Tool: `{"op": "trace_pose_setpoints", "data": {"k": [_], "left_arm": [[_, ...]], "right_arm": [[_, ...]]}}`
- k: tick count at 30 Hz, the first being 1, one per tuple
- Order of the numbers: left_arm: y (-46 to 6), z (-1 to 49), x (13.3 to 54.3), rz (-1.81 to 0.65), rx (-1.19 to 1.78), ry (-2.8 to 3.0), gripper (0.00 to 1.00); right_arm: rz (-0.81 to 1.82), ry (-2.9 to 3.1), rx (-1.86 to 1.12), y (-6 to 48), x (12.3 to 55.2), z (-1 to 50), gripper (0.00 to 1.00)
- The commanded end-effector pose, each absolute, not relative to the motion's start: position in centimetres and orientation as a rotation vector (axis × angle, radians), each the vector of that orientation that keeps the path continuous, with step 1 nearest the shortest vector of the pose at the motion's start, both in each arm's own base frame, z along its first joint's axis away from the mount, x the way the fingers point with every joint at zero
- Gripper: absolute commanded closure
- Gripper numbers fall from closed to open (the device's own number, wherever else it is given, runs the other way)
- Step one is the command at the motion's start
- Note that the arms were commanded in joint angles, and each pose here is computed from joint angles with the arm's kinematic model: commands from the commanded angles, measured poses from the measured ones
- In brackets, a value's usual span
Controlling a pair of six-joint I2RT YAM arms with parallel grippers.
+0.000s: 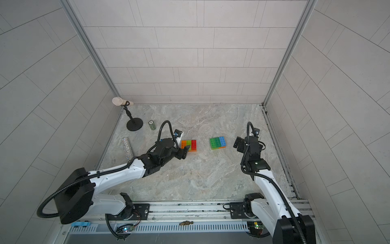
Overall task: Assemble a rectangle with lego
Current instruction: Adjust the lego brick at the center of the board, then reset both arms
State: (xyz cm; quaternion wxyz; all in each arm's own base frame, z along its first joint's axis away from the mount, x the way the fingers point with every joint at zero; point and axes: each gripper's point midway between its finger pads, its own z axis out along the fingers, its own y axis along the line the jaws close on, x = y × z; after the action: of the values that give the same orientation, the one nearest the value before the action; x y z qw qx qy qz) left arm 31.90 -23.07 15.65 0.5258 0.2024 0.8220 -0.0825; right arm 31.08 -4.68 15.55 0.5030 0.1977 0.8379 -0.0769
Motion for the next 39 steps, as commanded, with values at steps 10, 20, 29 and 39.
{"op": "trace_pose_setpoints", "data": {"k": [10,20,29,39], "left_arm": [[1.3,16.7,35.0,0.555,-0.187,1.762,0.13],[3.1,9.0,39.1,0.316,-0.195,1.899,0.12],[4.9,8.9,38.8,0.310,-0.295,1.874,0.01],[4.7,9.2,38.8,0.314,-0.281,1.871,0.00]], "right_arm": [[-0.406,1.940,0.430,-7.4,33.2,11.9,0.03],[-0.268,1.941,0.145,-3.5,37.5,10.6,0.00],[-0.341,1.945,0.173,-4.4,38.5,9.2,0.00],[-0.357,1.965,0.192,-4.3,38.4,9.2,0.00]]}}
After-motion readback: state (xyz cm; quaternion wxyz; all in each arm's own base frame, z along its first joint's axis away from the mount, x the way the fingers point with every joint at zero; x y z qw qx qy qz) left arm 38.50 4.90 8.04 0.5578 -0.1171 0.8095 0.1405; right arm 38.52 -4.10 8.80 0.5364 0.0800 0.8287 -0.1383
